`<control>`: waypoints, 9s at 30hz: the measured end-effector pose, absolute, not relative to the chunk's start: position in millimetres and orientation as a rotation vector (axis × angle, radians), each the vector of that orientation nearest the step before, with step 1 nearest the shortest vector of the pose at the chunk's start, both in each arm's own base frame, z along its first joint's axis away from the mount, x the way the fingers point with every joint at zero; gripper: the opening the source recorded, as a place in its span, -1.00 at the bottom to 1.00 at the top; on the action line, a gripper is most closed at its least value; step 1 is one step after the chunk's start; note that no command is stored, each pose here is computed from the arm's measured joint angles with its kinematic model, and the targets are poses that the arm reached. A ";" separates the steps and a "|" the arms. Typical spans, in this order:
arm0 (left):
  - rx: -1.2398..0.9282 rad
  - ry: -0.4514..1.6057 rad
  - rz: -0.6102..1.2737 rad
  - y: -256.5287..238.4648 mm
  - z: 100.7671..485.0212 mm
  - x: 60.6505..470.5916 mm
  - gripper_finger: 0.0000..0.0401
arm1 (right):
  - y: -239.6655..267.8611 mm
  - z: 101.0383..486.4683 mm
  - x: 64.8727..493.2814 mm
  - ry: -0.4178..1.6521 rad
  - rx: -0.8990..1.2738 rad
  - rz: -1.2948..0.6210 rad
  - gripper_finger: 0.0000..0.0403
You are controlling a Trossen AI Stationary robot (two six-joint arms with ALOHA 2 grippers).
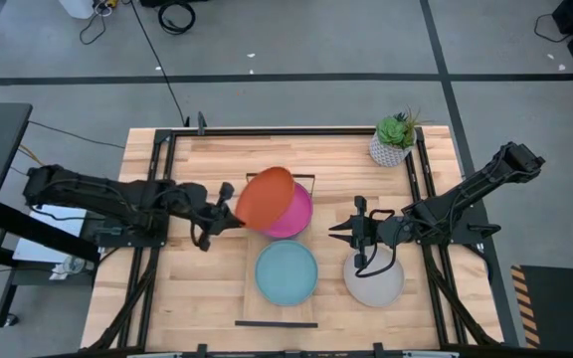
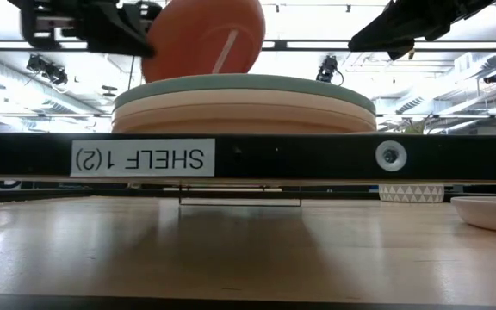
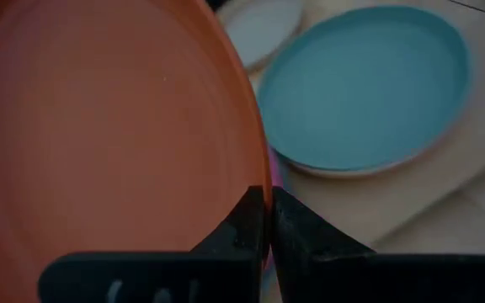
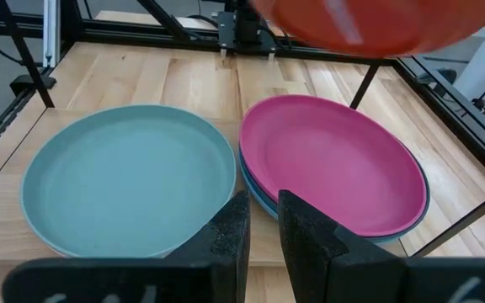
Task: Place and stack plates onto a shelf
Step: Stack the orange plate on top of the pink plate, then stack the gray plate on top of the light blue plate
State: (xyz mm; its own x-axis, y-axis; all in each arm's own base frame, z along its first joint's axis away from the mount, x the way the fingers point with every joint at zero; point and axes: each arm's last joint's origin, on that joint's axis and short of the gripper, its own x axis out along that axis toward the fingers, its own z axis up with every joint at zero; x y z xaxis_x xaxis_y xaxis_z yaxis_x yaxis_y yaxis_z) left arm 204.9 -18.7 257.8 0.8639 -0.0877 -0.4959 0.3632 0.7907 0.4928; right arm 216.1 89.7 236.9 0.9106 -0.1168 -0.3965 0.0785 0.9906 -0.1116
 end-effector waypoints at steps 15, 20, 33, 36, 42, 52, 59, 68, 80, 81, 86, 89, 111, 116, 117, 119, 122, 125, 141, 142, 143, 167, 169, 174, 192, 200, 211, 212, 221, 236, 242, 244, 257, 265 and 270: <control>0.583 0.638 -0.246 -20.6 213.4 242.6 -0.91 | 89.7 237.0 216.1 0.414 -0.099 -0.099 -0.65; 0.669 0.594 -0.257 -20.7 216.2 245.0 -0.91 | 89.7 236.9 216.1 0.415 -0.100 -0.099 -0.65; 0.747 0.691 -0.186 -19.0 201.9 251.4 -0.46 | 89.8 236.6 216.0 0.419 -0.097 -0.093 -0.65; 0.728 0.648 -0.176 -23.4 205.2 253.1 -0.33 | 89.9 236.4 215.8 0.421 -0.095 -0.093 -0.65; 0.708 0.477 -0.146 -32.0 221.5 258.6 -0.26 | 90.1 236.7 215.9 0.418 -0.092 -0.092 -0.65; 0.481 0.529 0.061 -23.0 210.9 267.0 -0.26 | 93.1 210.8 233.6 0.340 -0.113 -0.129 -0.65; 0.491 0.517 0.175 -19.1 219.6 261.8 -0.26 | 78.5 189.6 263.0 0.289 -0.193 -0.320 -0.65; 0.487 0.493 0.187 -20.0 227.1 257.6 -0.26 | 38.8 168.3 281.1 0.344 -0.105 -0.415 -0.68; 0.483 0.500 0.180 -21.8 226.2 257.0 -0.26 | 32.2 159.4 284.5 0.375 -0.021 -0.374 -0.83; 0.481 0.503 0.180 -21.8 226.0 256.9 -0.26 | 31.8 159.4 284.6 0.375 -0.016 -0.375 -0.83; 0.444 0.517 0.188 -21.4 224.3 256.1 -0.26 | 30.5 159.1 284.4 0.378 -0.010 -0.384 -0.85; 0.444 0.544 0.184 -21.3 221.9 254.8 -0.26 | 29.1 156.4 283.9 0.406 0.018 -0.359 -0.86; 0.414 0.595 0.183 -21.3 217.2 252.0 -0.26 | 25.9 154.2 272.1 0.415 -0.012 -0.416 -0.91; 0.414 0.596 0.184 -21.1 217.0 251.9 -0.26 | 31.9 169.7 270.8 0.342 -0.052 -0.378 -0.94; 0.414 0.597 0.183 -21.3 217.0 251.8 -0.26 | 32.3 171.8 269.6 0.341 -0.057 -0.379 -0.94; 0.416 0.598 0.177 -22.8 216.8 251.6 -0.26 | 31.8 171.6 266.4 0.372 -0.062 -0.386 -0.94; 0.418 0.608 0.171 -23.8 215.9 250.9 -0.26 | 29.9 170.5 259.7 0.429 -0.041 -0.426 -0.94; 0.398 0.620 0.176 -23.8 214.7 250.1 -0.26 | 28.1 167.7 254.1 0.477 -0.026 -0.478 -0.94; 0.392 0.620 0.180 -23.1 214.6 250.1 -0.26 | 16.2 139.2 270.4 0.517 0.012 -0.458 -0.94; 0.392 0.621 0.180 -23.1 214.6 250.1 -0.26 | 15.8 138.8 270.9 0.515 0.010 -0.457 -0.94; 0.392 0.621 0.180 -23.1 214.6 250.1 -0.26 | 15.4 138.7 271.1 0.515 0.009 -0.458 -0.94; 0.361 0.643 0.189 -22.9 212.4 248.6 -0.26 | 70.9 148.9 219.8 1.020 0.081 0.100 -0.78; 0.364 0.644 0.188 -22.9 212.4 248.5 -0.26 | 75.4 154.5 216.9 1.100 0.084 0.083 -0.69; 0.363 0.639 0.188 -23.0 212.8 248.9 -0.26 | 86.4 174.0 218.0 1.152 0.030 0.073 -0.43; 0.359 0.645 0.167 -26.7 212.0 247.9 -0.26 | 139.9 169.8 220.2 1.260 0.192 0.049 -0.35; 0.316 0.659 0.182 -26.5 210.5 246.8 -0.26 | 207.3 173.2 224.0 1.340 0.026 -0.032 -0.37; 0.270 0.704 0.198 -26.1 206.4 243.6 -0.26 | 249.9 157.7 219.6 1.439 0.064 -0.224 -0.37; 0.270 0.704 0.198 -26.1 206.4 243.6 -0.26 | 252.0 155.5 220.0 1.442 0.074 -0.231 -0.37; 0.282 0.704 0.194 -26.1 206.6 243.7 -0.26 | 256.2 143.6 217.3 1.486 0.136 -0.308 -0.43; 0.275 0.699 0.196 -26.0 206.9 244.0 -0.26 | 250.4 143.3 216.8 1.553 0.053 -0.267 -0.91; 0.239 0.635 0.164 -34.8 213.7 247.0 -0.26 | 234.9 155.6 225.3 1.563 -0.039 -0.272 -0.94; 0.241 0.601 0.129 -41.8 224.4 247.8 -0.26 | 232.5 165.4 231.5 1.557 -0.075 -0.274 -0.94; 0.206 0.393 -0.017 -84.3 286.8 248.6 -0.26 | 249.8 248.0 269.7 1.271 -0.345 -0.026 -0.94; 0.125 0.370 -0.029 -92.2 322.1 247.7 -0.26 | 236.7 254.7 307.5 1.135 -0.508 0.200 -0.94; 0.074 0.398 -0.033 -96.2 325.7 244.6 -0.26 | 224.0 249.9 323.8 1.131 -0.614 0.312 -0.94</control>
State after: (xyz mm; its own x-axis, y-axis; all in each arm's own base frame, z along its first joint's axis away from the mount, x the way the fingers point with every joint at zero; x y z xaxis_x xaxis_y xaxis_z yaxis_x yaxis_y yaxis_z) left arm 244.6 -96.2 325.7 0.9214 -0.0180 -0.3882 0.0469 0.9968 0.0651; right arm 323.8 224.0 249.9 0.4066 -0.0707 -0.9109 -0.5283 0.7952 -0.2975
